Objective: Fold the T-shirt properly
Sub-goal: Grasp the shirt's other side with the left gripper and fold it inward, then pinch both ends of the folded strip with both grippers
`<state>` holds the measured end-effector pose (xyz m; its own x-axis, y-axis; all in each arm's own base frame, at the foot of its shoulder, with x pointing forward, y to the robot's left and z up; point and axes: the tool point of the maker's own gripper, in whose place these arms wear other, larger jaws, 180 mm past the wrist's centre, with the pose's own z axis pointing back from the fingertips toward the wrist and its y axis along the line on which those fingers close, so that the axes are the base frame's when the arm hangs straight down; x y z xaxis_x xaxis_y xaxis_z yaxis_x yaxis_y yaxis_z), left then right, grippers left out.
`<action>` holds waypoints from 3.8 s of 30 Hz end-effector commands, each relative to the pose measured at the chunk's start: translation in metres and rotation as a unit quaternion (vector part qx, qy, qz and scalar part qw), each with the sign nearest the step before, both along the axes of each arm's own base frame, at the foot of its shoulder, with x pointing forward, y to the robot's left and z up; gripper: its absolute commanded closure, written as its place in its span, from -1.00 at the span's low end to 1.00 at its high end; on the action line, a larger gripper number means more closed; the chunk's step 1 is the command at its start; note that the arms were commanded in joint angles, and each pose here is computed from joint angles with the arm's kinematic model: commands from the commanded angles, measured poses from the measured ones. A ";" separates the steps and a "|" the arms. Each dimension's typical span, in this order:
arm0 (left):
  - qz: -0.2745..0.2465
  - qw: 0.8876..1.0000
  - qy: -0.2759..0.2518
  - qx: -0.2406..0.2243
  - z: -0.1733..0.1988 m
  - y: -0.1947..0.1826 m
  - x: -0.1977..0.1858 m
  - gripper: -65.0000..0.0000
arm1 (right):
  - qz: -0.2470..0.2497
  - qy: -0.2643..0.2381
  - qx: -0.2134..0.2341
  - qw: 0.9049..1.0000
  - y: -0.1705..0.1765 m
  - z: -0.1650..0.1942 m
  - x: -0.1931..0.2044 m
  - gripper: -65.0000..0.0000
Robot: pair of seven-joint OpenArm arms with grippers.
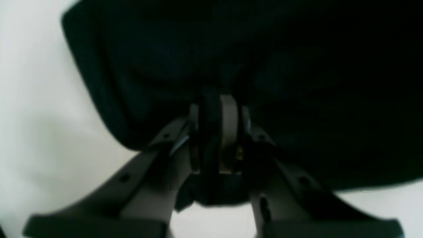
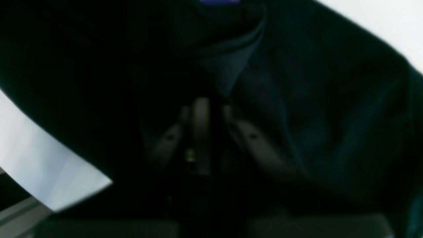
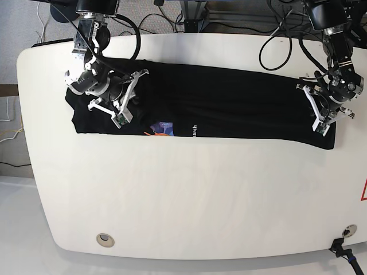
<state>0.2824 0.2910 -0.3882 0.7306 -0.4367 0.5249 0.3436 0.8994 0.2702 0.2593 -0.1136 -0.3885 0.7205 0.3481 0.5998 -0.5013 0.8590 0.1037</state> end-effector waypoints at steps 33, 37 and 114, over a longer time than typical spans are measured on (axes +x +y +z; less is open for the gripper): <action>0.174 0.973 0.003 -0.153 0.003 0.077 0.016 -0.78 | -0.016 0.032 0.030 0.999 -0.011 -0.036 -0.003 0.79; 0.167 0.974 0.009 -0.155 0.000 0.072 0.019 -0.78 | -0.016 0.032 0.030 0.999 -0.011 -0.036 -0.003 0.79; -0.152 0.956 0.026 -0.248 -0.004 -0.184 0.020 -0.38 | -0.006 -0.031 0.026 0.999 -0.006 0.002 0.024 0.78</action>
